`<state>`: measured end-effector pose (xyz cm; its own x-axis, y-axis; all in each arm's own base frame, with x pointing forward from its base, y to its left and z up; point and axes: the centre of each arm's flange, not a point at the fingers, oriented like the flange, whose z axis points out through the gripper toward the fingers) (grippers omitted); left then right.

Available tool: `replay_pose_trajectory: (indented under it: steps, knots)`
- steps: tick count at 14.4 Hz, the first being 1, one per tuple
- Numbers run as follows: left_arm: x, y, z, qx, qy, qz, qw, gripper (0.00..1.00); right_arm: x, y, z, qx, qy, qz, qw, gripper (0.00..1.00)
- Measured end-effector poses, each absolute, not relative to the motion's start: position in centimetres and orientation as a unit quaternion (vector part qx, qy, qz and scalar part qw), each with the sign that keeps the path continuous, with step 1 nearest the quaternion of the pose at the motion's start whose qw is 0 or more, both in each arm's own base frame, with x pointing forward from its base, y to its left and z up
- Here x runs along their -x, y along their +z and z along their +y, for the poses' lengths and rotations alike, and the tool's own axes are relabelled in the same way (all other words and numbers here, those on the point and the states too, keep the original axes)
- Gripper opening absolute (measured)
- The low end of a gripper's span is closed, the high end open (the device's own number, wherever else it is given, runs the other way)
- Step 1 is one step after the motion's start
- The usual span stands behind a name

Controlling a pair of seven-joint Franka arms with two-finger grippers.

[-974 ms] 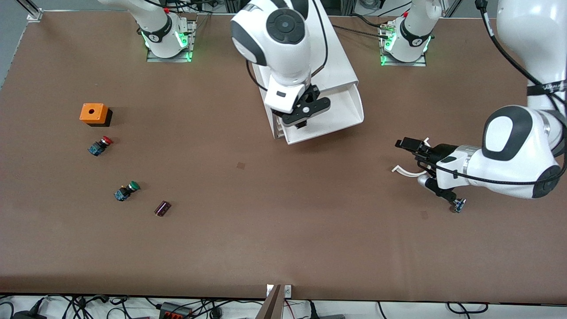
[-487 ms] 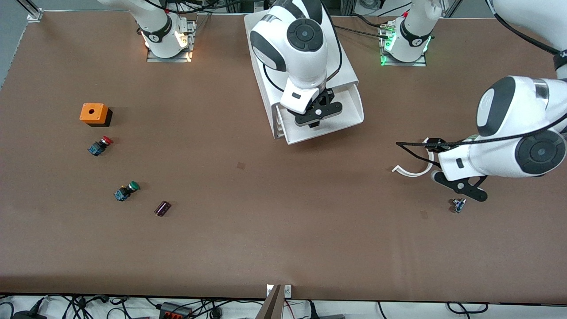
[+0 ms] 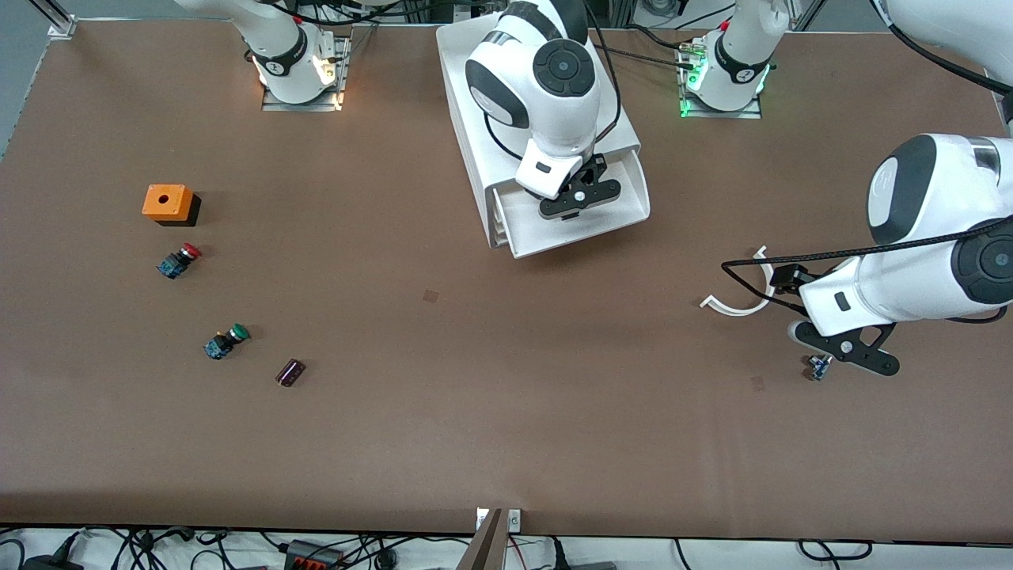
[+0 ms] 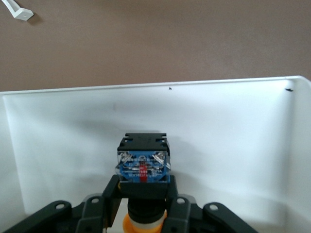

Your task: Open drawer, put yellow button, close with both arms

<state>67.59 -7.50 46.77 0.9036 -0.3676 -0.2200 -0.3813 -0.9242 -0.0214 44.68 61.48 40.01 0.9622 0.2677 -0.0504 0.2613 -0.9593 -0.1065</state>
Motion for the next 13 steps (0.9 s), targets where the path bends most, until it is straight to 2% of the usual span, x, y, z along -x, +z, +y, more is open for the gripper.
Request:
replay_pose_trajectory:
  steps: [1, 2, 8, 10, 13]
  knots:
    - [-67.6, 46.8, -7.5, 0.976, 0.106, 0.189, 0.032, 1.0, -44.7, 40.1, 61.5, 0.989, 0.032, -0.133, 0.05, 0.41]
    - [-67.6, 46.8, -7.5, 0.976, 0.106, 0.187, 0.032, 1.0, -44.9, 40.1, 61.4, 0.99, 0.03, -0.131, 0.049, 0.45]
    - [-67.6, 46.8, -7.5, 0.977, 0.106, 0.182, 0.033, 1.0, -46.3, 41.4, 60.6, 0.993, 0.016, -0.108, 0.053, 1.0]
    - [-67.6, 46.8, -7.7, 0.981, 0.104, 0.163, 0.03, 1.0, -47.6, 43.9, 60.1, 0.993, -0.004, -0.094, 0.067, 1.0]
    - [-67.5, 46.8, -8.8, 0.989, 0.103, 0.107, -0.006, 1.0, -51.6, 48.2, 56.6, 0.994, -0.037, -0.06, 0.084, 1.0]
